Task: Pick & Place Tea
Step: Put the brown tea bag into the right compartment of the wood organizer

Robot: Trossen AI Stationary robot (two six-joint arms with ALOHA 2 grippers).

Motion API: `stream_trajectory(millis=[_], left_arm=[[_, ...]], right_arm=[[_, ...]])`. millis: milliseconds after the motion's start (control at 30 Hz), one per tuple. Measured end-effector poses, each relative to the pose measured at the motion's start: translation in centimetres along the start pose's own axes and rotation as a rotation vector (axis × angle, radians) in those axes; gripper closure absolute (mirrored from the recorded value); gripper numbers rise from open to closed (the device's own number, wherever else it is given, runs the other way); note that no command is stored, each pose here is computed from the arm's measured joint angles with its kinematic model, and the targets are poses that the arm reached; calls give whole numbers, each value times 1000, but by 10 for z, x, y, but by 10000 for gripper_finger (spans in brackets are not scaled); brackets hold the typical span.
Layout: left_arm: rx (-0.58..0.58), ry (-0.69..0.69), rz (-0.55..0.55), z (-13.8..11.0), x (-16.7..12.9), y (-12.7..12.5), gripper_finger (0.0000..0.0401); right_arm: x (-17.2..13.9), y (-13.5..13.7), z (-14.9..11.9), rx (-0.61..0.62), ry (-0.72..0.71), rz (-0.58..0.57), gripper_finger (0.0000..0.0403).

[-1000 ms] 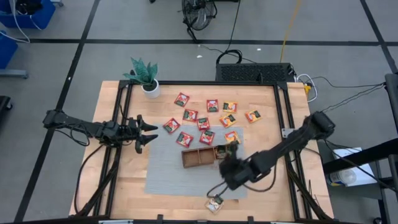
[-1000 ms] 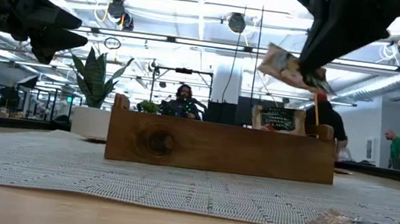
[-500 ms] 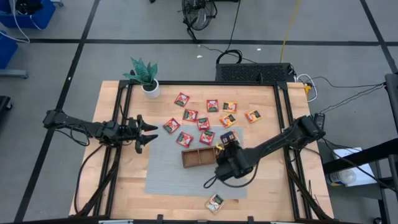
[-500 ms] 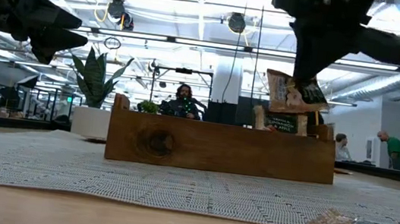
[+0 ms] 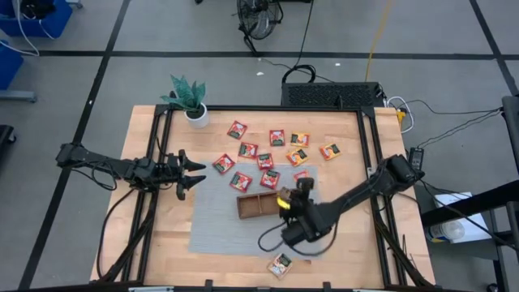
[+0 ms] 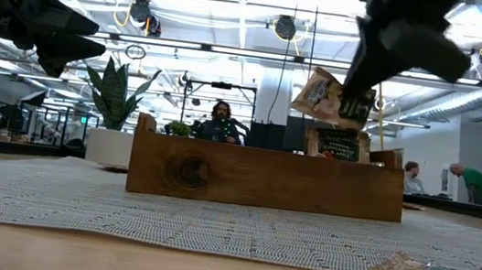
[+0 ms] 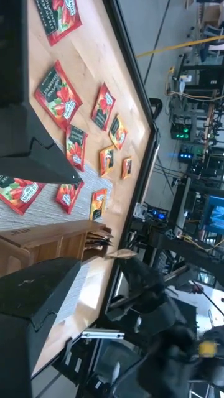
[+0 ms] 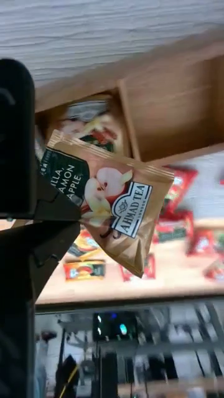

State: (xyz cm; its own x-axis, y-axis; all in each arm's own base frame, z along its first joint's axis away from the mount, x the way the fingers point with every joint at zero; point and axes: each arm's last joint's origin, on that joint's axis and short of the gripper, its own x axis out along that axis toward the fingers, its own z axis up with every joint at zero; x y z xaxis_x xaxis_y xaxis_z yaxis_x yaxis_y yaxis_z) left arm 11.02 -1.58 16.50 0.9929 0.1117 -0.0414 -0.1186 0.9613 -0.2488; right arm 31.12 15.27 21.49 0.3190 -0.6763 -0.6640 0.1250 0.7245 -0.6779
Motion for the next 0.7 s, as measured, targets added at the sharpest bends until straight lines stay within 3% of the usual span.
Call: stream_trajectory(millis=[333,700], left_arm=[[0,0,0,0,0,0,196],[0,0,0,0,0,0,196]], right_arm=[[13,41,-34,223,-243,-137,403],[28,68,-56,345,-403,-130,403]])
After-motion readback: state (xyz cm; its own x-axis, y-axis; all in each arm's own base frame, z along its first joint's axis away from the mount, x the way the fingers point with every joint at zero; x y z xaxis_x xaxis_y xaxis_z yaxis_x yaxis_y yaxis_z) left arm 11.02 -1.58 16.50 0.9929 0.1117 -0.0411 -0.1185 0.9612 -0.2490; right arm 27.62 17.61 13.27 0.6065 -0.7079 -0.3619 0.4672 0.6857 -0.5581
